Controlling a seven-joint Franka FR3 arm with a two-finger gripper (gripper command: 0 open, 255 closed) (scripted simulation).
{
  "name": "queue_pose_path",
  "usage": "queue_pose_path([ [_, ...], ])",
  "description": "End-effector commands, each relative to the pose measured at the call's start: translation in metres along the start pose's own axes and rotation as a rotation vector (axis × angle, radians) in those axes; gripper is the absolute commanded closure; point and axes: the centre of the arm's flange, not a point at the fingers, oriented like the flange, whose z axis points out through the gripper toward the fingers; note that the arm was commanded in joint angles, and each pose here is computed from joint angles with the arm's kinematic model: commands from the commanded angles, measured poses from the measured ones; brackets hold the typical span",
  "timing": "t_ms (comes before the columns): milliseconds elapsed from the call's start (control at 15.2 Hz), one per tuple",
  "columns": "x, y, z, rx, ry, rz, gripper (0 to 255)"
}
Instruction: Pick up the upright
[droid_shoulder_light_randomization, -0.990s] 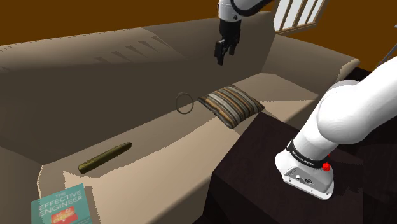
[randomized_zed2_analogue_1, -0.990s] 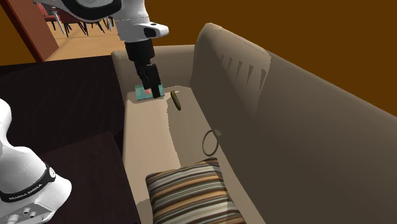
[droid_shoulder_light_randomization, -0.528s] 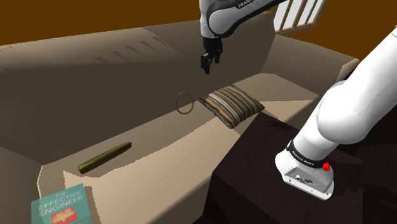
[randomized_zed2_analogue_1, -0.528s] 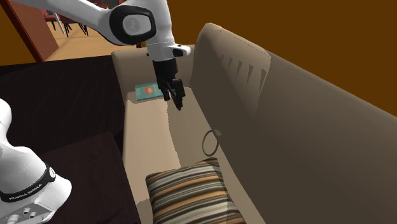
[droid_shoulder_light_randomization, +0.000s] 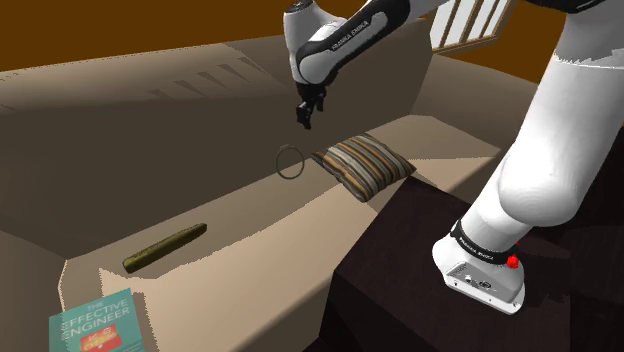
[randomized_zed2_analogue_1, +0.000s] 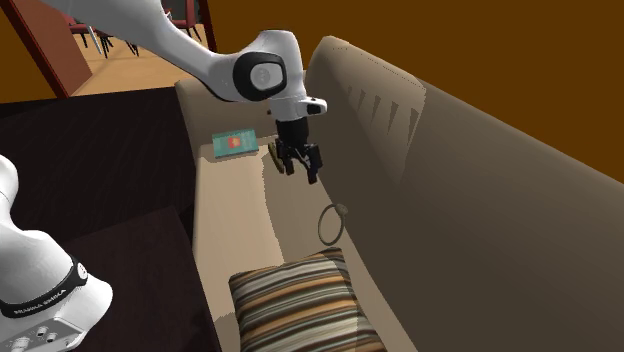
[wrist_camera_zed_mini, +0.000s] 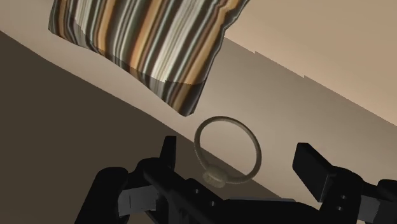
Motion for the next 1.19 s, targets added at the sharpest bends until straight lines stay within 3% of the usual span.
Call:
queue_pose_path([
  [0, 0.019, -0.002, 0.02, -0.014, -0.005, -0.022, 0],
  [858, 0.14, -0.022, 0.146, -0.099, -0.039, -0.162, 0],
  [1122, 0.144, -0.027, 0.165, -0.102, -0.039, -0.165, 0],
])
